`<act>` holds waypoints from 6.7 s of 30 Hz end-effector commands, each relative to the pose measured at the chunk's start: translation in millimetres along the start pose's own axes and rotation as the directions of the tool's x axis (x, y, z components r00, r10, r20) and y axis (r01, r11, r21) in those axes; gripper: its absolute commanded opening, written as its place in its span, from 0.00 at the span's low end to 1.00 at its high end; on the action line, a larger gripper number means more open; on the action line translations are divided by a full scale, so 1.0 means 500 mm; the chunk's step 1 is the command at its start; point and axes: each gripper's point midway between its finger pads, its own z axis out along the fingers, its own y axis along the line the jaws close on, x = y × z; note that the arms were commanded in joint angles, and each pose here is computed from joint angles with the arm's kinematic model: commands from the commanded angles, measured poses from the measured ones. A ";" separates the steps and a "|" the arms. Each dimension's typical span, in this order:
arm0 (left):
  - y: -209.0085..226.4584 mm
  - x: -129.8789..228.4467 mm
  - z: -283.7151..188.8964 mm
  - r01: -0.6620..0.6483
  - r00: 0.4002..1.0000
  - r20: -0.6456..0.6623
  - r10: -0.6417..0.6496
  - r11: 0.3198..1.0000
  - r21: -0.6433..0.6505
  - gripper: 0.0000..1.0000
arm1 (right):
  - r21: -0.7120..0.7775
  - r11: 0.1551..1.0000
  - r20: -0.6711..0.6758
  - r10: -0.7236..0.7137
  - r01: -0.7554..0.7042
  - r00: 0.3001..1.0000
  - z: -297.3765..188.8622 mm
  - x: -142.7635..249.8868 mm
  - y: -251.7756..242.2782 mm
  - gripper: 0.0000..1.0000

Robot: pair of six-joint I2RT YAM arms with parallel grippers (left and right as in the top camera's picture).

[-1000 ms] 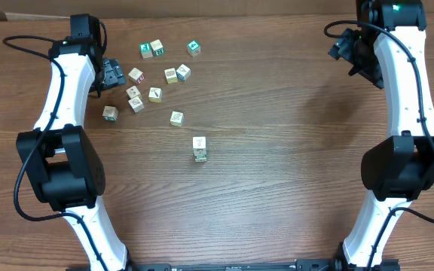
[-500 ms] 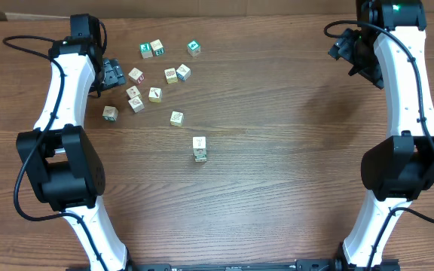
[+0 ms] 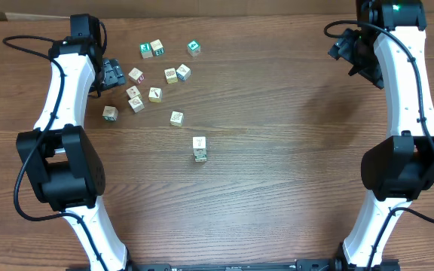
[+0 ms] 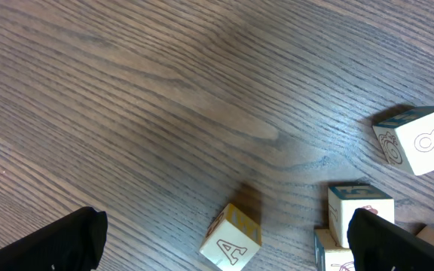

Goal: Form a tower

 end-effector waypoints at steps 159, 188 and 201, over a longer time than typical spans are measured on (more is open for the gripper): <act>0.105 0.403 -0.170 -0.022 0.675 0.626 -0.392 0.837 0.547 1.00 | 0.003 1.000 0.020 0.001 -0.001 1.000 -0.003 -0.012 -0.001 1.00; 0.138 0.392 -0.272 -0.229 0.457 0.866 -0.204 0.914 0.336 1.00 | 0.003 1.000 0.020 0.001 -0.001 1.000 -0.003 -0.012 -0.001 1.00; 0.138 0.392 -0.273 -0.280 0.427 0.899 -0.100 0.931 0.236 0.99 | 0.003 1.000 0.020 0.002 -0.002 1.000 -0.003 -0.012 -0.001 1.00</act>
